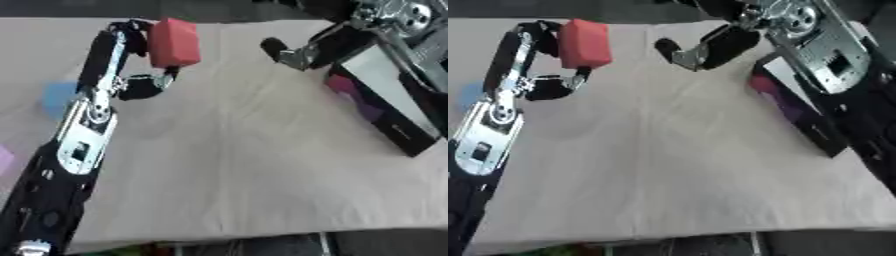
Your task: Pick up the objects with one hand, pass them to the other hand, and then place them into the box on the other side of the table.
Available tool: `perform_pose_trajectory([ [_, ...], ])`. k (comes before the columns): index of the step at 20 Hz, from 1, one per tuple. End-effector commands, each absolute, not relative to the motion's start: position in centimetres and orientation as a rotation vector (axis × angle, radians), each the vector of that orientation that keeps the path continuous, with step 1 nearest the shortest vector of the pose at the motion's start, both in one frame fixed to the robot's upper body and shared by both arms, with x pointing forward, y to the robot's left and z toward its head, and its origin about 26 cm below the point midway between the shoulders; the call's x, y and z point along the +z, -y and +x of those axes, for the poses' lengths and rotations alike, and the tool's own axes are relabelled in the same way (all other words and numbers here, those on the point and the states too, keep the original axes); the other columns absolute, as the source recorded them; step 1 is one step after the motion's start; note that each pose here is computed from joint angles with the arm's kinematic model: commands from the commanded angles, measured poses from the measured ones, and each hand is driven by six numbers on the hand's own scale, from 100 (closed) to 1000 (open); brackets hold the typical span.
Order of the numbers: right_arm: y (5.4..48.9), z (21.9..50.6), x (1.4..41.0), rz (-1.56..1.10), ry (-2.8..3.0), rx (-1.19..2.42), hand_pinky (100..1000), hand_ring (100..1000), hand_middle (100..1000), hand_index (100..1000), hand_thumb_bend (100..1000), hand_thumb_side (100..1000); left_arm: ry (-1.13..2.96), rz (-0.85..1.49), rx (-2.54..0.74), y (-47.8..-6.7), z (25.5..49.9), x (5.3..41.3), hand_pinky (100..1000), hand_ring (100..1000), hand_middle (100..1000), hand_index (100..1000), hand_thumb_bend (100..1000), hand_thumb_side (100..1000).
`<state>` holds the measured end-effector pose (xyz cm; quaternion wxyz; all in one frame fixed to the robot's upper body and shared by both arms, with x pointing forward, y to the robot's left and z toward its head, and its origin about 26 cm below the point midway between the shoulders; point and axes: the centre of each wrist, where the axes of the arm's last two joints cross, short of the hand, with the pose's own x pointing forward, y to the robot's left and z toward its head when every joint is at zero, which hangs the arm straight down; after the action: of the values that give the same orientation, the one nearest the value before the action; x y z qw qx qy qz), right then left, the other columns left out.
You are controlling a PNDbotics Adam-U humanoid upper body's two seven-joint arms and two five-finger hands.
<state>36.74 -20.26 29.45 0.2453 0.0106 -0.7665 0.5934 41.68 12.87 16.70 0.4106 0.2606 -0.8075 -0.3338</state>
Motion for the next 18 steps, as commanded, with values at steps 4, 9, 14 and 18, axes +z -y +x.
perform_pose_trajectory([
  [4,19.9,37.0,30.1,-0.025,2.091,1.653,1000,1000,1000,1000,175,100,2.068,0.663,-0.838,-11.4,41.6,17.3,608,473,423,477,100,100],
  [9,19.5,37.3,29.9,-0.039,2.076,1.682,1000,1000,1000,1000,204,100,2.075,0.640,-0.857,-10.5,41.5,17.1,603,469,418,476,100,100],
  [14,19.3,37.6,29.6,-0.062,2.073,1.687,1000,1000,1000,1000,219,100,2.094,0.615,-0.845,-9.7,41.4,17.0,581,448,389,454,100,100],
  [18,19.2,37.9,29.4,-0.087,2.071,1.690,1000,1000,1000,1000,227,100,2.120,0.581,-0.843,-9.0,41.2,16.8,575,441,382,454,100,100],
])
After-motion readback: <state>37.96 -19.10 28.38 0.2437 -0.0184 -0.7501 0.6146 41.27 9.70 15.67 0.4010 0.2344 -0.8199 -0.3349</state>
